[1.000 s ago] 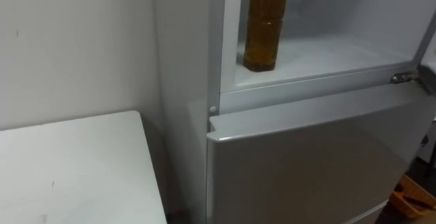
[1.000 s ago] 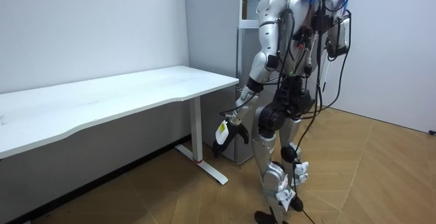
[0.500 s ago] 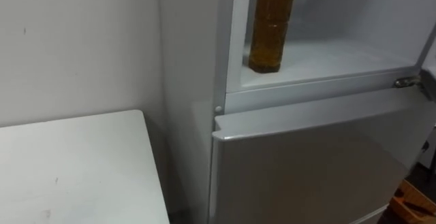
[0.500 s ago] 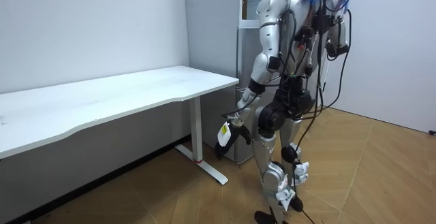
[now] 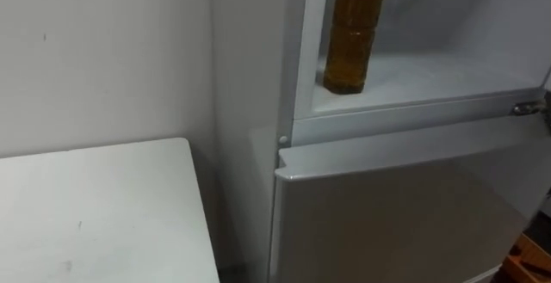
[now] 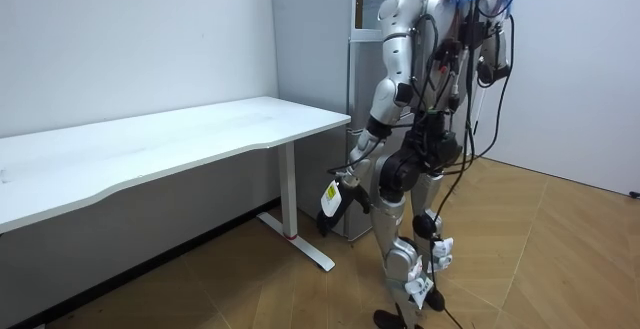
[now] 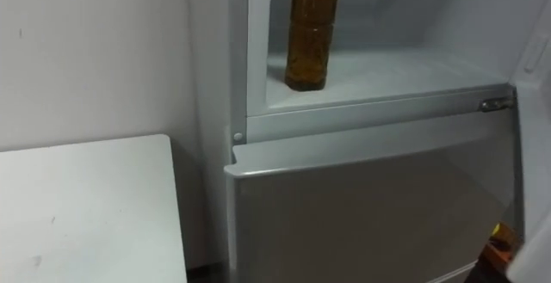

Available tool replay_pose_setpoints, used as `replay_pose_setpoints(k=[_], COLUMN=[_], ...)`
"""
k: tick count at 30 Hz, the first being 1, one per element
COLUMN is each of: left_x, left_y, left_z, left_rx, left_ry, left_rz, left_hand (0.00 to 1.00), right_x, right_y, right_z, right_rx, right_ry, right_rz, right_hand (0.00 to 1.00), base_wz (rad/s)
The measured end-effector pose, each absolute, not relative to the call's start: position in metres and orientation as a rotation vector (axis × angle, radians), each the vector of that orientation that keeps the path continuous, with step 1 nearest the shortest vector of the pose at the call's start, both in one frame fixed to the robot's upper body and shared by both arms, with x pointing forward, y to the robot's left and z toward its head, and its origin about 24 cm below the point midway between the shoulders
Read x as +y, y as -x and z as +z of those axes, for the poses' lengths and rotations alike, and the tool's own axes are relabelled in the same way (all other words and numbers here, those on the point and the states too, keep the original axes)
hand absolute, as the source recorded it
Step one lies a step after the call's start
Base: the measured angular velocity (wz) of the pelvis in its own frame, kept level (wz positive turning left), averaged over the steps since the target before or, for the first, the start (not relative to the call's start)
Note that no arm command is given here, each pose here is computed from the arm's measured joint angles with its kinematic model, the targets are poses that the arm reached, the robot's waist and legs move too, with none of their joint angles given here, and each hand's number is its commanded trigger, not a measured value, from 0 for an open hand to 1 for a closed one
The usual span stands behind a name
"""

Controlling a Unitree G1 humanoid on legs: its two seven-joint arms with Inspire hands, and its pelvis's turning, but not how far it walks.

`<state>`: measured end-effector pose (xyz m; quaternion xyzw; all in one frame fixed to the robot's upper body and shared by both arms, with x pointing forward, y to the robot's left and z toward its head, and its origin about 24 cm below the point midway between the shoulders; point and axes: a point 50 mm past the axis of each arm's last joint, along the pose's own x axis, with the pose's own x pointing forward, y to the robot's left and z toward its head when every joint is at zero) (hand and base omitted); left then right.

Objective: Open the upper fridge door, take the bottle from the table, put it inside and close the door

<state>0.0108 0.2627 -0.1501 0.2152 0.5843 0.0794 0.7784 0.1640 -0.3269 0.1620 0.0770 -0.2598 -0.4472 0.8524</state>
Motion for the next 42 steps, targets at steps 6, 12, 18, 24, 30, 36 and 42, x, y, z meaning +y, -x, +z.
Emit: replay_pose_setpoints(k=[6, 12, 18, 24, 30, 36, 42], left_x=[0.265, 0.261, 0.257, 0.255, 0.255, 0.248, 0.245], left_y=[-0.002, -0.002, -0.004, -0.006, -0.009, -0.015, -0.036], left_z=[-0.152, -0.153, -0.154, -0.156, -0.157, -0.159, -0.157], left_rx=[1.305, 1.305, 1.300, 1.308, 1.309, 1.324, 1.277], left_ry=[-0.486, -0.496, -0.501, -0.505, -0.505, -0.516, -0.493], left_rz=[0.152, 0.128, 0.098, 0.078, 0.076, 0.009, -0.037], left_hand=[0.00, 0.00, 0.00, 0.00, 0.00, 0.00, 0.00], right_x=[-0.321, -0.309, -0.300, -0.296, -0.289, -0.275, -0.262], right_y=[-0.169, -0.176, -0.182, -0.185, -0.189, -0.196, -0.207], right_z=[0.159, 0.154, 0.149, 0.149, 0.148, 0.151, 0.160], right_rx=[-0.531, -0.510, -0.484, -0.482, -0.481, -0.492, -0.525], right_ry=[-0.157, -0.173, -0.181, -0.187, -0.191, -0.184, -0.182], right_rz=[-0.897, -0.835, -0.779, -0.752, -0.702, -0.614, -0.523], right_hand=[0.00, 0.00, 0.00, 0.00, 0.00, 0.00, 0.00], base_wz=[0.00, 0.01, 0.00, 0.04, 0.00, 0.04, 0.05])
